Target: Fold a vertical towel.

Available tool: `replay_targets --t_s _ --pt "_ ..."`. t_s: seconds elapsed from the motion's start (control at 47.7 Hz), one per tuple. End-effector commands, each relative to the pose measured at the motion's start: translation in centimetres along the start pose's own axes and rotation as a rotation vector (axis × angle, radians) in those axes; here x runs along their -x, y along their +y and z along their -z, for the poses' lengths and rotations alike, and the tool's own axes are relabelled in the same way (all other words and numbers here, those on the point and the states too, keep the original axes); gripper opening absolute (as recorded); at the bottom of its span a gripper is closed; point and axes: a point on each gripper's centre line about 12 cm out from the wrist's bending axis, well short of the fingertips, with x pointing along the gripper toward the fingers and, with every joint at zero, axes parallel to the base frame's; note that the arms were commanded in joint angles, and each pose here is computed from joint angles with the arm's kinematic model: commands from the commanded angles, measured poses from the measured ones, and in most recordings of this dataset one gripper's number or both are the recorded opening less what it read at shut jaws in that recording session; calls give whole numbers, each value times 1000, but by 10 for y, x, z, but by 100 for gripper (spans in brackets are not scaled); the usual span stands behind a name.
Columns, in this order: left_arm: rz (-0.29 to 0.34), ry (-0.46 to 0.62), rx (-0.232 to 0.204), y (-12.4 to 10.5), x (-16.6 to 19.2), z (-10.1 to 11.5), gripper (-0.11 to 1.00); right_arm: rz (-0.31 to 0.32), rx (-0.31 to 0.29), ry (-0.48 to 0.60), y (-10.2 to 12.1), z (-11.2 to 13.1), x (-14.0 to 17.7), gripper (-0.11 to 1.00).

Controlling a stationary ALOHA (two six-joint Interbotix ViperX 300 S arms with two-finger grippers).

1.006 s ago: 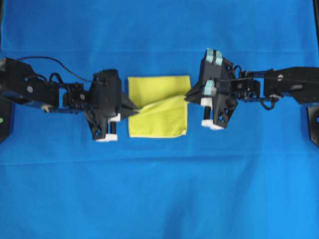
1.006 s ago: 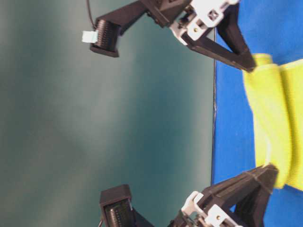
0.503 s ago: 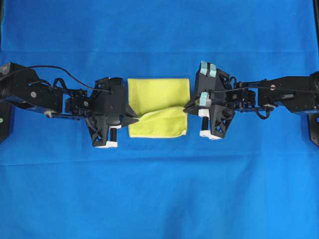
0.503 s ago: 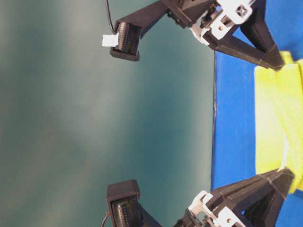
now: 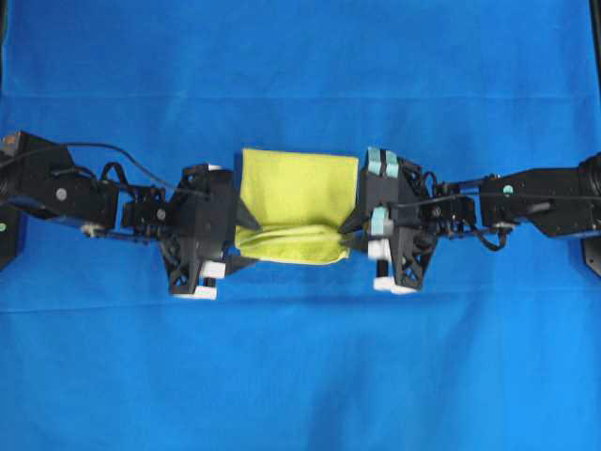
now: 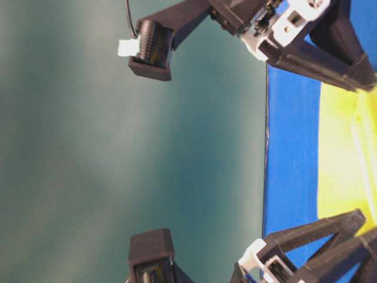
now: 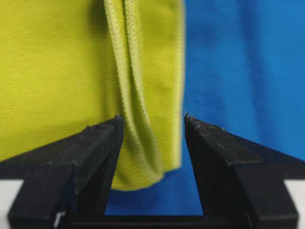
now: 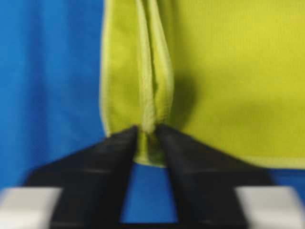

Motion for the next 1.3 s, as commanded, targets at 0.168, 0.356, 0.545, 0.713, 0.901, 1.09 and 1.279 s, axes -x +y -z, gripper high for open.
replay_targets --t_s 0.168,0.356,0.545,0.713,0.901,1.09,1.279 --pt "39 -55 -31 -18 18 -21 50 -28 22 27 16 -7 12 56" --pt "40 -72 -35 -17 36 -33 50 -37 29 -25 19 -25 37 51" --pt "39 -172 -40 -16 72 -57 50 -52 42 -148 21 -51 74 51" --pt "32 -279 -39 -13 106 -73 50 -65 52 -257 23 -70 108 51" --pt "20 -397 -30 -8 147 -85 50 -68 76 -336 23 -80 146 51" --pt "-10 -497 -12 2 187 -78 50 -64 92 -433 19 -77 189 50" --pt "-47 -540 6 10 219 -55 50 -45 102 -513 11 -63 226 50"
